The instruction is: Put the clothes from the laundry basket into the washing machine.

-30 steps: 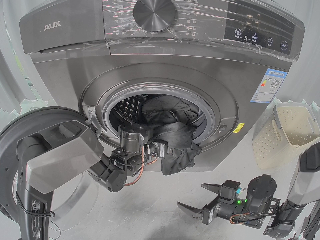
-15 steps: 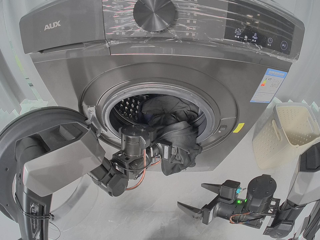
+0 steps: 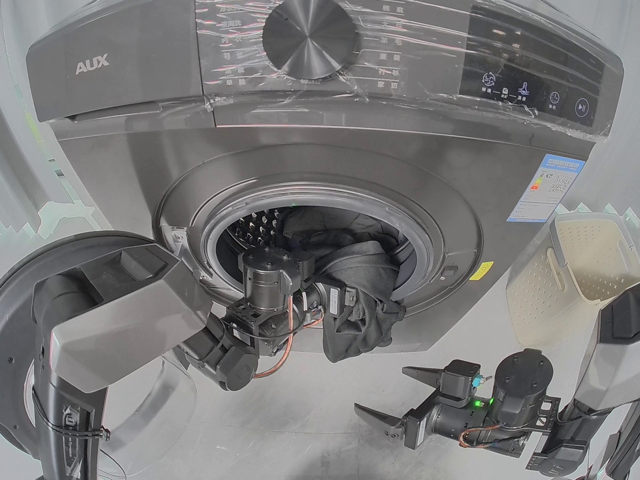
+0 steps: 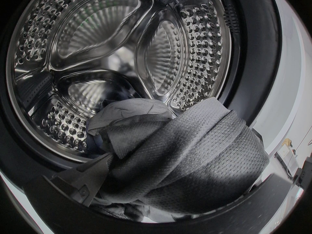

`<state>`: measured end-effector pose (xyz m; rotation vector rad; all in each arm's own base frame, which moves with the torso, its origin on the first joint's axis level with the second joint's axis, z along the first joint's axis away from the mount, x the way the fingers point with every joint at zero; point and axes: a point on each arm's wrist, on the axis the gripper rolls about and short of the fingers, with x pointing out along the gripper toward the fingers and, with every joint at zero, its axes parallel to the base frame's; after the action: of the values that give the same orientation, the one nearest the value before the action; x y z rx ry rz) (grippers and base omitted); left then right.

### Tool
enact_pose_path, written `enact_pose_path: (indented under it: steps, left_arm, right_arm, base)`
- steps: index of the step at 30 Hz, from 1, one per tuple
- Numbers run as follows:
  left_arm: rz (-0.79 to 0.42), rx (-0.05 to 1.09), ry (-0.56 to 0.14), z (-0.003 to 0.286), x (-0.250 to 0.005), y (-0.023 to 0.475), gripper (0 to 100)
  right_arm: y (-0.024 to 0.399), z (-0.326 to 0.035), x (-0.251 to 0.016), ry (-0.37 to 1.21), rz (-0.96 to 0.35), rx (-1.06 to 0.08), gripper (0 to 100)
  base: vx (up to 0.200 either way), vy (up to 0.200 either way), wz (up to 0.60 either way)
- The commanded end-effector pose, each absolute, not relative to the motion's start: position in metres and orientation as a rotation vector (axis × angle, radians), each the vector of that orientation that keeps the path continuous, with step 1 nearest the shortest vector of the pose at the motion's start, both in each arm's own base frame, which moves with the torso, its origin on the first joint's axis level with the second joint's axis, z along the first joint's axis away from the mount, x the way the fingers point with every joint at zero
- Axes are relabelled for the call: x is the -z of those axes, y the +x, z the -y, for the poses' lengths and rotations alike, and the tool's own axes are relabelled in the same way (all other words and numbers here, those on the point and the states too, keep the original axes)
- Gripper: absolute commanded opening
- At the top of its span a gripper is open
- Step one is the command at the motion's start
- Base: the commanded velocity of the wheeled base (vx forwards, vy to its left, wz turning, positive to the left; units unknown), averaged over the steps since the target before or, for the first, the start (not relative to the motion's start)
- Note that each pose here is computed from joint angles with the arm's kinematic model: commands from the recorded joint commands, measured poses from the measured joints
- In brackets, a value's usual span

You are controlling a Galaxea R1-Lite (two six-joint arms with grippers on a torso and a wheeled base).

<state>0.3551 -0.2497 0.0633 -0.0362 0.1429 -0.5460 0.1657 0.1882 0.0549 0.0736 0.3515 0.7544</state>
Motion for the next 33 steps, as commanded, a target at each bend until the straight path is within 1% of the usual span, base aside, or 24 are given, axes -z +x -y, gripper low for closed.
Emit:
enact_pose_path:
  steps: [1, 4, 5, 6, 9, 13, 15, 17, 23, 28, 33]
  left_arm:
    - [-0.147, 0.543, -0.032, 0.25, -0.06, 0.356, 100]
    - [-0.136, 0.525, -0.03, 0.248, -0.058, 0.358, 100]
    - [-0.128, 0.511, -0.021, 0.249, -0.055, 0.362, 100]
    - [-0.102, 0.485, -0.021, 0.25, -0.058, 0.369, 100]
    - [-0.01, 0.42, -0.053, 0.254, -0.069, 0.387, 100]
    - [0.04, 0.403, -0.077, 0.251, -0.076, 0.4, 100]
    - [0.082, 0.377, -0.111, 0.25, -0.081, 0.411, 100]
    - [0.114, 0.362, -0.128, 0.25, -0.084, 0.419, 100]
    - [0.141, 0.334, -0.145, 0.249, -0.08, 0.431, 100]
    - [0.178, 0.311, -0.18, 0.248, -0.081, 0.443, 100]
    - [0.234, 0.275, -0.223, 0.246, -0.09, 0.456, 100]
  right_arm:
    - [0.165, -0.188, -0.055, 0.073, -0.353, -0.756, 100]
    - [0.165, -0.189, -0.055, 0.072, -0.353, -0.759, 100]
    - [0.165, -0.189, -0.055, 0.072, -0.352, -0.758, 100]
    - [0.165, -0.189, -0.055, 0.072, -0.353, -0.759, 100]
    - [0.164, -0.189, -0.055, 0.072, -0.353, -0.759, 100]
    - [0.164, -0.189, -0.055, 0.072, -0.353, -0.759, 100]
    - [0.164, -0.189, -0.055, 0.072, -0.353, -0.759, 100]
    - [0.164, -0.189, -0.054, 0.07, -0.355, -0.76, 100]
    - [0.163, -0.189, -0.054, 0.068, -0.358, -0.761, 100]
    - [0.164, -0.19, -0.051, 0.062, -0.369, -0.761, 100]
    - [0.164, -0.19, -0.051, 0.064, -0.37, -0.761, 100]
  base:
    - [0.0, 0.0, 0.0]
    - [0.0, 0.0, 0.0]
    - [0.0, 0.0, 0.0]
    - [0.0, 0.0, 0.0]
    - [0.0, 0.0, 0.0]
    - [0.0, 0.0, 0.0]
    - [0.0, 0.0, 0.0]
    - [0.0, 0.0, 0.0]
    - [0.0, 0.0, 0.0]
    - [0.0, 0.0, 0.0]
    - [0.0, 0.0, 0.0]
